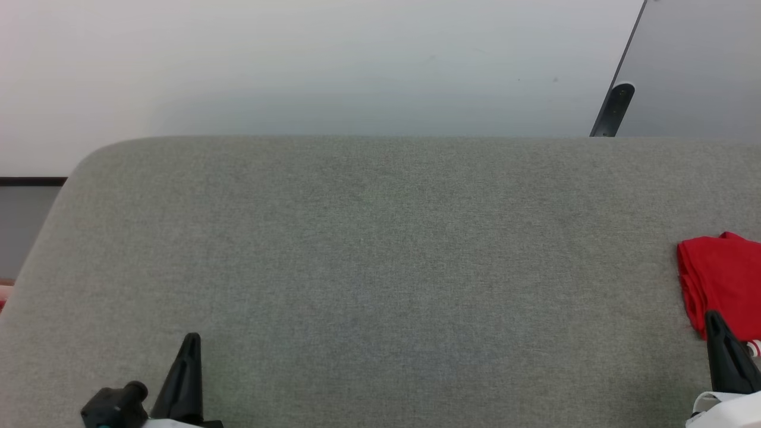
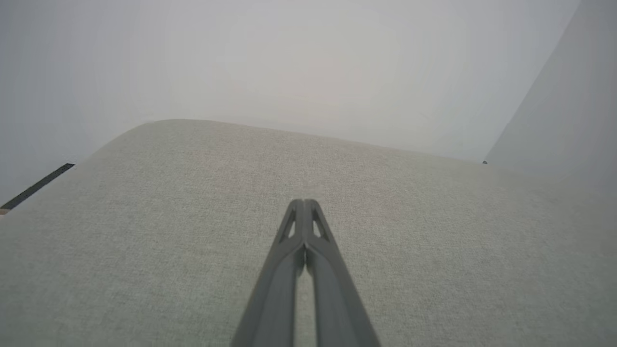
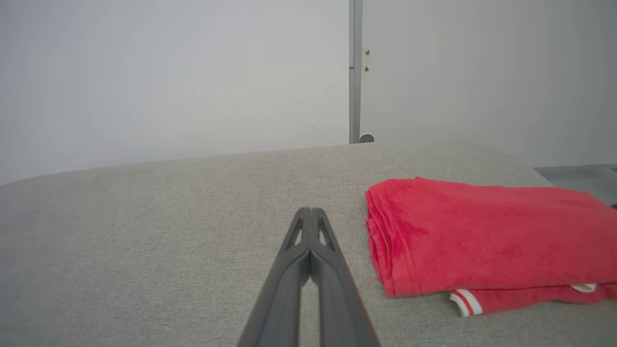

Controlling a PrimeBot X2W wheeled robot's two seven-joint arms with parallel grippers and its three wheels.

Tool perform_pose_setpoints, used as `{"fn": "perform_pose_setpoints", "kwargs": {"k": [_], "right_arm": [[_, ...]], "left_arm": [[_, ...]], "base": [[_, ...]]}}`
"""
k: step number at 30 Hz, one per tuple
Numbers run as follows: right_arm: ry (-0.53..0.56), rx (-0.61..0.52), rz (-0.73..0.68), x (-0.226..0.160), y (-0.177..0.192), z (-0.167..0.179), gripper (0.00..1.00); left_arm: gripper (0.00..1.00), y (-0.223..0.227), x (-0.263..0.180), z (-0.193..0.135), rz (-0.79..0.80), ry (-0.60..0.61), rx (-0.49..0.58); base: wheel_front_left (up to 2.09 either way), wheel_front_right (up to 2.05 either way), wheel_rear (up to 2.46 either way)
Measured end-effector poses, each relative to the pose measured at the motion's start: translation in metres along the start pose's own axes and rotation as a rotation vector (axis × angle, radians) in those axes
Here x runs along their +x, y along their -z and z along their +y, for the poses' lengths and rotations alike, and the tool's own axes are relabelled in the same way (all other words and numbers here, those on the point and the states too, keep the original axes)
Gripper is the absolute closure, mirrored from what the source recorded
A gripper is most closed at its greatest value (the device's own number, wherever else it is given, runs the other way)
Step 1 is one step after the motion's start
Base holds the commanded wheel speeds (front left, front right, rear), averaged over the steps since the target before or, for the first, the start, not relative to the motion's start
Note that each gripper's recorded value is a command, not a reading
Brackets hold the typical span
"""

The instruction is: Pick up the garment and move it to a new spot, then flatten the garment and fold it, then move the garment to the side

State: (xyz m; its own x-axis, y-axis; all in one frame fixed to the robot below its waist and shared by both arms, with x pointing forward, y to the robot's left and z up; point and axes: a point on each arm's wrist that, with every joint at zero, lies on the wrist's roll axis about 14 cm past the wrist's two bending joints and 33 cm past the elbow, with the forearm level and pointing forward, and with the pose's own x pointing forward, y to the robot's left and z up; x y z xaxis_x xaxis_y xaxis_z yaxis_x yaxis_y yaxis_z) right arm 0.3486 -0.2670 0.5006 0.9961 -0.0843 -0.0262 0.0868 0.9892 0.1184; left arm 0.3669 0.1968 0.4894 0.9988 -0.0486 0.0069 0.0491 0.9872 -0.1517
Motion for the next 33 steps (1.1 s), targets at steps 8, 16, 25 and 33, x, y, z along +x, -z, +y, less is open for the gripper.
{"fn": "perform_pose_setpoints", "kwargs": {"k": [8, 16, 25, 33], "right_arm": [[0.016, 0.152, 0.015, 0.001, 0.005, 0.002, 1.00], [0.025, 0.297, 0.022, 0.003, 0.008, 0.006, 1.00], [0.028, 0.445, 0.021, 0.007, 0.008, 0.011, 1.00], [0.027, 0.563, 0.023, 0.010, 0.009, 0.016, 1.00]], "left_arm": [[1.00, 0.005, 0.000, 0.006, 0.030, -0.043, -0.147], [1.00, 0.005, 0.004, 0.009, 0.039, -0.070, -0.285], [1.00, 0.007, 0.006, 0.009, 0.049, -0.092, -0.432], [1.00, 0.008, 0.008, 0.010, 0.055, -0.107, -0.547]], "base": [[0.00, 0.00, 0.00], [0.00, 0.00, 0.00], [0.00, 0.00, 0.00], [0.00, 0.00, 0.00]]}}
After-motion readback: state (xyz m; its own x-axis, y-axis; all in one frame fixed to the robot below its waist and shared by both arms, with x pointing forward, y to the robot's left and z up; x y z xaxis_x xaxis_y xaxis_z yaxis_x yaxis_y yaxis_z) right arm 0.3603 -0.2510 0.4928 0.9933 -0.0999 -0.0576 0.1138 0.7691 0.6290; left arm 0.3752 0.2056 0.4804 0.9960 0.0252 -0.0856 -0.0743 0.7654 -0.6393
